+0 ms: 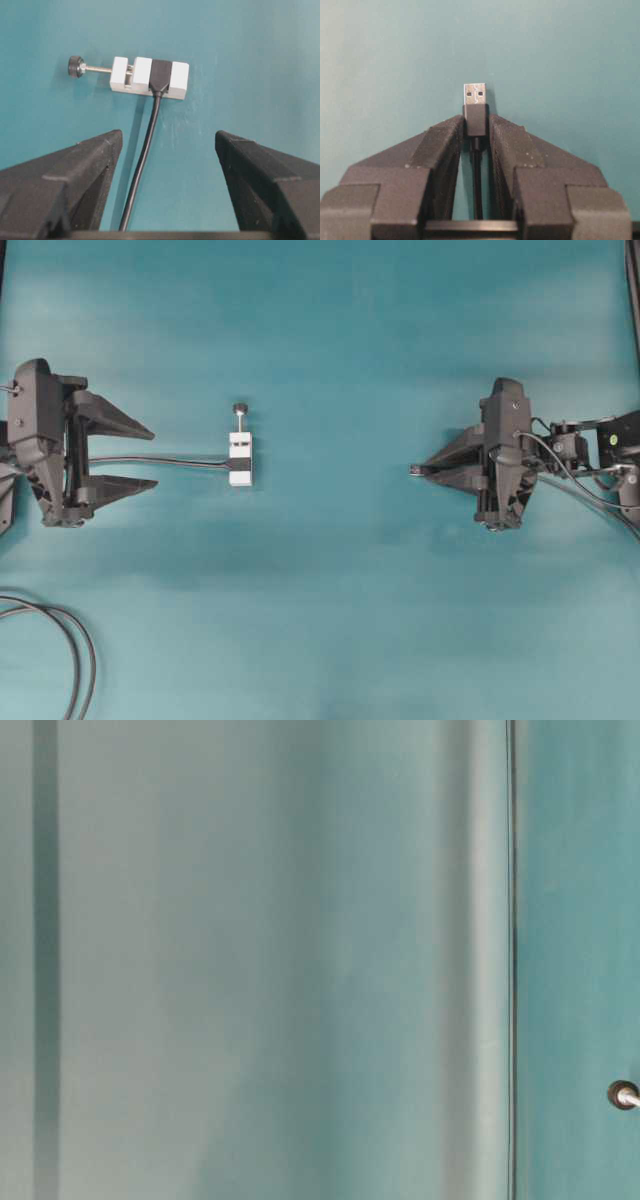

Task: Insert the USB cable into the female connector supported by the left arm.
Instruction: 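Lift the plug and move the right gripper left toward the white clamp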

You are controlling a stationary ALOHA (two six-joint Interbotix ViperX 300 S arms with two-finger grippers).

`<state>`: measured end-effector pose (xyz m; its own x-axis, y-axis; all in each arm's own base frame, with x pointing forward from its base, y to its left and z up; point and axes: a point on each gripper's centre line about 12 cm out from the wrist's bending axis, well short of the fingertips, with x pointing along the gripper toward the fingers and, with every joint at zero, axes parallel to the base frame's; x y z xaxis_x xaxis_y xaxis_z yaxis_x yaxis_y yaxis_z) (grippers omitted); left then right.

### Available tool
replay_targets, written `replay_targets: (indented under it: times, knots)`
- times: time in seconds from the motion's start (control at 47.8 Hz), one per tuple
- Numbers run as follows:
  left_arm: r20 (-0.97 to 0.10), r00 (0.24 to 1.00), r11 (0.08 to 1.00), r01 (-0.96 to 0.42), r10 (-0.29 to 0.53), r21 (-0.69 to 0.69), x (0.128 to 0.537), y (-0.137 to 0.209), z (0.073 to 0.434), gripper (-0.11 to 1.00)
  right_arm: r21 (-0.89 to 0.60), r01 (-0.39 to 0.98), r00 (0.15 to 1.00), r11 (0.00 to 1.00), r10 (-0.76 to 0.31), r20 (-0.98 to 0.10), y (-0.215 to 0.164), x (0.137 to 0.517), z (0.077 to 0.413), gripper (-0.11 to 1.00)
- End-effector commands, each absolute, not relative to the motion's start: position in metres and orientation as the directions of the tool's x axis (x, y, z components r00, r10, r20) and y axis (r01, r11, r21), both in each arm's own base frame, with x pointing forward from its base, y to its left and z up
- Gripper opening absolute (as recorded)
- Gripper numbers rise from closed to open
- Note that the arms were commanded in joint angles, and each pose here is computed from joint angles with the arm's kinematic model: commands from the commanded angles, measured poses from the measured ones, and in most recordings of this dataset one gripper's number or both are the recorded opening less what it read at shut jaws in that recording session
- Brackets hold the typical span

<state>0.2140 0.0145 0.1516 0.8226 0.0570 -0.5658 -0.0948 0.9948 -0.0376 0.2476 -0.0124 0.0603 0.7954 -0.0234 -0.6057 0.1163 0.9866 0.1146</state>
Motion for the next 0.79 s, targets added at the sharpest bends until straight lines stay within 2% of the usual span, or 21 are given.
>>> replay_targets:
  times: [0.0,0.251,0.774]
  knots:
    - [-0.552,0.832,0.994,-0.100,0.057,-0.049,0.217,0.014,0.156,0.80,0.106,0.099,0.779,0.989,-0.011,-0.627,-0.010,0.245,0.057,0.22]
    - [-0.549,0.834,0.994,-0.100,0.057,-0.048,0.215,0.014,0.153,0.79,0.104,0.092,0.811,0.990,-0.014,-0.585,-0.011,0.263,0.068,0.22]
    - [-0.501,0.864,0.995,-0.089,0.053,-0.048,0.210,0.012,0.147,0.79,0.110,0.088,0.908,0.990,-0.034,-0.417,-0.017,0.293,0.121,0.22]
